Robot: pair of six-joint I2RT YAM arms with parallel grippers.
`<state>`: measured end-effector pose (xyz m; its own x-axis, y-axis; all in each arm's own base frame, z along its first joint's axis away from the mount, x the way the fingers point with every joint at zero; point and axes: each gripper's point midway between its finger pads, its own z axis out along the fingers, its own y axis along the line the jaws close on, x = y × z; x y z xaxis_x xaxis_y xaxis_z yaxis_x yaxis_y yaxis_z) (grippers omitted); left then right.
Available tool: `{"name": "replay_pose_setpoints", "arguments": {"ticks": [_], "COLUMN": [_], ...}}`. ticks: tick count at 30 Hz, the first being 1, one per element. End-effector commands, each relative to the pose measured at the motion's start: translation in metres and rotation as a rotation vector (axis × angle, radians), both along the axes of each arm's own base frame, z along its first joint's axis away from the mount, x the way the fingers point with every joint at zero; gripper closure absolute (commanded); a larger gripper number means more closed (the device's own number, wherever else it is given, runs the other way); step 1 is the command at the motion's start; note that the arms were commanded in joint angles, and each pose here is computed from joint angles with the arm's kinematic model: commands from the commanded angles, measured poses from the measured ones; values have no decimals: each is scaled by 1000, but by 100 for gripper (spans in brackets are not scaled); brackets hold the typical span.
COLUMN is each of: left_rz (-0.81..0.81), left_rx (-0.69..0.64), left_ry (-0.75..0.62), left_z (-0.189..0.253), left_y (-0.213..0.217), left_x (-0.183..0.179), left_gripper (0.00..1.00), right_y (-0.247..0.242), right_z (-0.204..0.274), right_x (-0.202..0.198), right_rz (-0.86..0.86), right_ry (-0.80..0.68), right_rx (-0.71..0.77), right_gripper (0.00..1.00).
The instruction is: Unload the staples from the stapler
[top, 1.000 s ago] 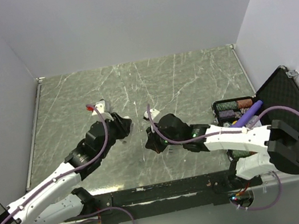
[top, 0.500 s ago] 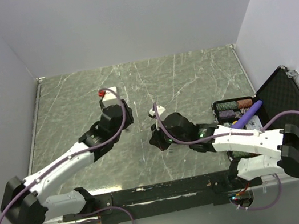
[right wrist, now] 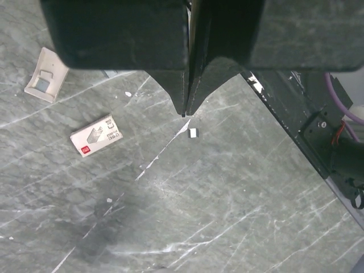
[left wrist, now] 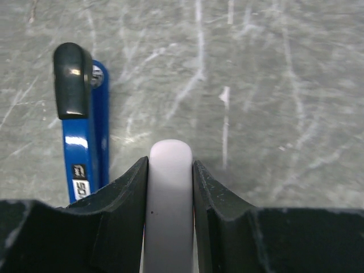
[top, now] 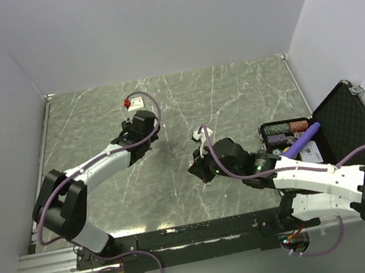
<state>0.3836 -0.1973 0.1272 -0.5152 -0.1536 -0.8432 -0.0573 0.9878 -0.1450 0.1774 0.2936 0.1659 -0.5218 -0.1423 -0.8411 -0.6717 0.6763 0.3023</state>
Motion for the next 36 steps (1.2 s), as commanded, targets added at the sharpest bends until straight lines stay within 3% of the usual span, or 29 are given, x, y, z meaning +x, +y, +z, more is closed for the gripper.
{"name": "replay_pose_setpoints", "arguments": {"ticks": [1,19,32,36], "left_rz": [16,127,69,71], "left_rx": [-61,13,26,-1], "left_ry": [-57,-67,14,38], "left_z": [22,1,-31,-43], "left_y": [2,36,40,40], "left_x": [30,76,101,96], "left_gripper": [99,100,99,91], "right_y": [-4,1,4,4], "right_z": [2,-3,-7,-11], "right_x": [-1,-6,-5,-6], "right_rz": [-12,15,16,14], "right_ry": [-15,20,32,41], "right_rx": [10,12,2,1], "right_gripper": [100,100,100,100]}}
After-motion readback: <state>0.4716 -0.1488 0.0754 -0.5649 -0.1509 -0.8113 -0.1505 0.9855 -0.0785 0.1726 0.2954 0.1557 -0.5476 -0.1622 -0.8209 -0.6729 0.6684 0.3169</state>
